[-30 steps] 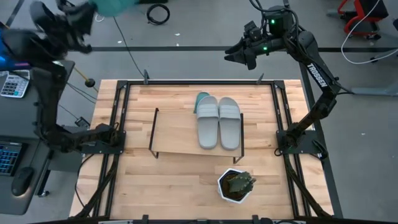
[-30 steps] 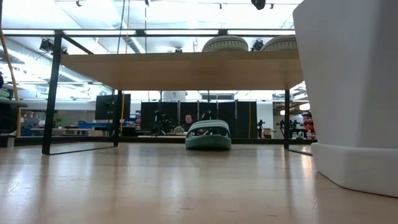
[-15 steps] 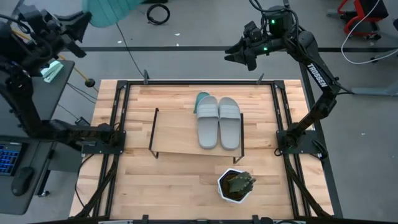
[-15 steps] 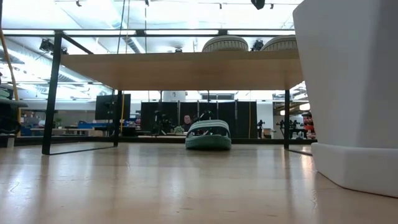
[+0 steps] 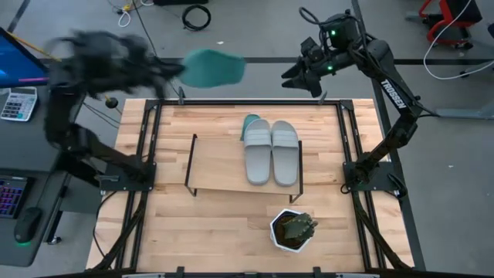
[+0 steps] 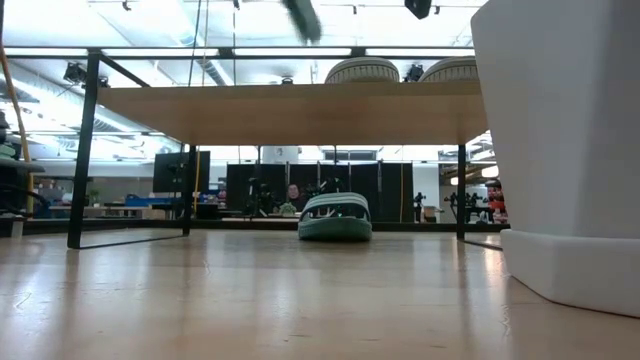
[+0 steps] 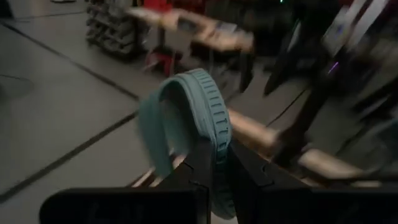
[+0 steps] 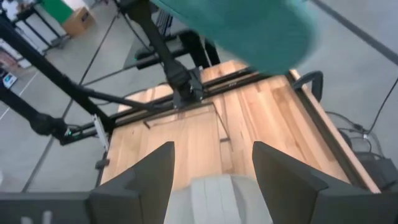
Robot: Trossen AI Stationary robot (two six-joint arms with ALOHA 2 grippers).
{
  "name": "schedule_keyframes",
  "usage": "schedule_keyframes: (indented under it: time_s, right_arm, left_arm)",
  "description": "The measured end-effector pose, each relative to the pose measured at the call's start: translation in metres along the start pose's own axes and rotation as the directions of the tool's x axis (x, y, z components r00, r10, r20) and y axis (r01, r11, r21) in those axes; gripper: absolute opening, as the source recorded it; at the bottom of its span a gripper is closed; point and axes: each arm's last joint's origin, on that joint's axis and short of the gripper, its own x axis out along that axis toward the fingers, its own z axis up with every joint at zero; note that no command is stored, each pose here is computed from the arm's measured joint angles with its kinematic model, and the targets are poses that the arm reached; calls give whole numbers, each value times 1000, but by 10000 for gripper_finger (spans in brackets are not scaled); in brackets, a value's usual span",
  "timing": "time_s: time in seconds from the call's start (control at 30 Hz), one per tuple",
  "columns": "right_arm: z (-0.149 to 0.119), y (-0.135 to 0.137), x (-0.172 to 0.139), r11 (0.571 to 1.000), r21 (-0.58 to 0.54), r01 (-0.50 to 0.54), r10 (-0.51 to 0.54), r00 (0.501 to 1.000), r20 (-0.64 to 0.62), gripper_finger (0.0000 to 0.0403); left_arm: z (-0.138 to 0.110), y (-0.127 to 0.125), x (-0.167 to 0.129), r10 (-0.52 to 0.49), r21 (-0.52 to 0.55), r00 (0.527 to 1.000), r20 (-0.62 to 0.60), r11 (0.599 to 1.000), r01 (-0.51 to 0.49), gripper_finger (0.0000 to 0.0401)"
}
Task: Pick and place slides into the shelf
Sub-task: Put the right green slipper on the shelf
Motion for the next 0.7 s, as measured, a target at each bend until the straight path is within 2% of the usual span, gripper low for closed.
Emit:
schedule_keyframes:
  time_s: [0.1, 0.27, 0.37, 0.57, 0.7]
  right_arm:
    - [-2, 0, 0, 1000, 0, 0, 0, 1000, -20, 223]
    - [-6, 1, -1, 1000, -5, -1, 1, 999, -49, 223]
    - [-6, 1, -1, 1000, -10, -1, 0, 999, -46, 223]
    - [-6, 5, 2, 1000, -2, 1, -1, 999, -54, 220]
    - [-7, 13, 9, 1000, 16, 18, -17, 997, -70, 215]
  left_arm:
    - [-8, -24, 19, 87, 108, 996, -20, 991, -85, 34]
    - [-21, -51, 13, 224, 204, 975, -11, 955, -217, 34]
    - [-35, -66, 16, 257, 259, 965, -54, 937, -235, 34]
    - [-61, -78, 14, 313, 355, 932, -186, 905, -233, 34]
    - [-73, -96, 24, 288, 440, 931, -226, 883, -166, 34]
